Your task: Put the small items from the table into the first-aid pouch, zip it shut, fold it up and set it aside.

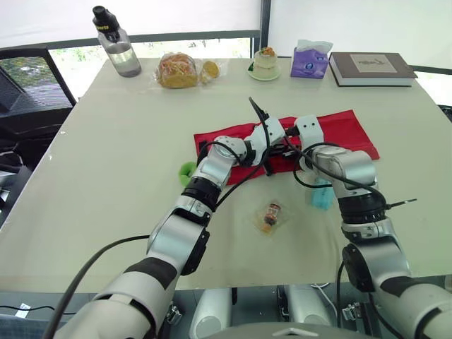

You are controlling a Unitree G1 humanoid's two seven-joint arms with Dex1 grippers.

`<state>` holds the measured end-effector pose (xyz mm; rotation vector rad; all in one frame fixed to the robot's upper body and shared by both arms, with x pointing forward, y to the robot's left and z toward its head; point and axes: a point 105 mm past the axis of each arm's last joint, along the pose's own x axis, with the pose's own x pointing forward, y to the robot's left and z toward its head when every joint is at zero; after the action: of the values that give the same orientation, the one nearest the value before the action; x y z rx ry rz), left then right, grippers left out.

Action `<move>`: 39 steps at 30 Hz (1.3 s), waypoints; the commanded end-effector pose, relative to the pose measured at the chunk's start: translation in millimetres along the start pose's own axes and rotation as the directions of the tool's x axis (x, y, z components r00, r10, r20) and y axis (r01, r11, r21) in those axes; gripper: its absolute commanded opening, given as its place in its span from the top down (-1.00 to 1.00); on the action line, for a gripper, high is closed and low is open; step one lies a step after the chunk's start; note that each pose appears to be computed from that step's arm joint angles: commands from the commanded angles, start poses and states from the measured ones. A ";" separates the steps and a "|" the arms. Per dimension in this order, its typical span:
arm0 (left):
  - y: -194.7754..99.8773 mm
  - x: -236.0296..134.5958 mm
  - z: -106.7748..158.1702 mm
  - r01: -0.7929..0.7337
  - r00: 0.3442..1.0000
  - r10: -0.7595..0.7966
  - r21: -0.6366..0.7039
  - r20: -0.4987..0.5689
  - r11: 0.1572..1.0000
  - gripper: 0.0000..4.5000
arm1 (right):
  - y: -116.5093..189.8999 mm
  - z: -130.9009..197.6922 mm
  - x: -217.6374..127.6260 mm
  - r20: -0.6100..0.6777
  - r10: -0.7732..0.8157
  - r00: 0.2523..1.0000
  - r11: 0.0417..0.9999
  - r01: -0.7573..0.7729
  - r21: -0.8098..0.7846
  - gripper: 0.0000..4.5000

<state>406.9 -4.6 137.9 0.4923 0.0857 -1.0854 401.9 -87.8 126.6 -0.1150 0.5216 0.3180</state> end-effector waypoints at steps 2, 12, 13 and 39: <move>-7.4 5.0 20.1 0.030 0.998 -0.033 0.056 0.060 0.998 1.00 | 7.9 13.4 -6.8 0.068 0.022 0.997 0.999 -0.020 -0.032 0.41; -1.1 2.8 15.4 0.020 0.998 -0.022 0.038 0.051 0.999 1.00 | -9.0 -3.6 -34.4 0.075 0.055 0.996 0.989 -0.044 -0.141 -0.97; -0.1 2.4 15.4 0.022 0.998 -0.024 0.027 0.054 0.999 1.00 | -10.6 -3.3 -37.8 0.088 0.068 0.994 0.986 -0.054 -0.155 -0.97; 4.2 -4.4 12.6 0.093 0.993 -0.088 -0.069 0.073 0.993 1.00 | -15.0 -2.9 -19.2 0.178 0.097 0.979 0.978 -0.061 -0.199 0.94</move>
<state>408.0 1.3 139.2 0.3828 0.1352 -1.1613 383.9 -114.7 117.1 -0.2380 0.3867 0.4408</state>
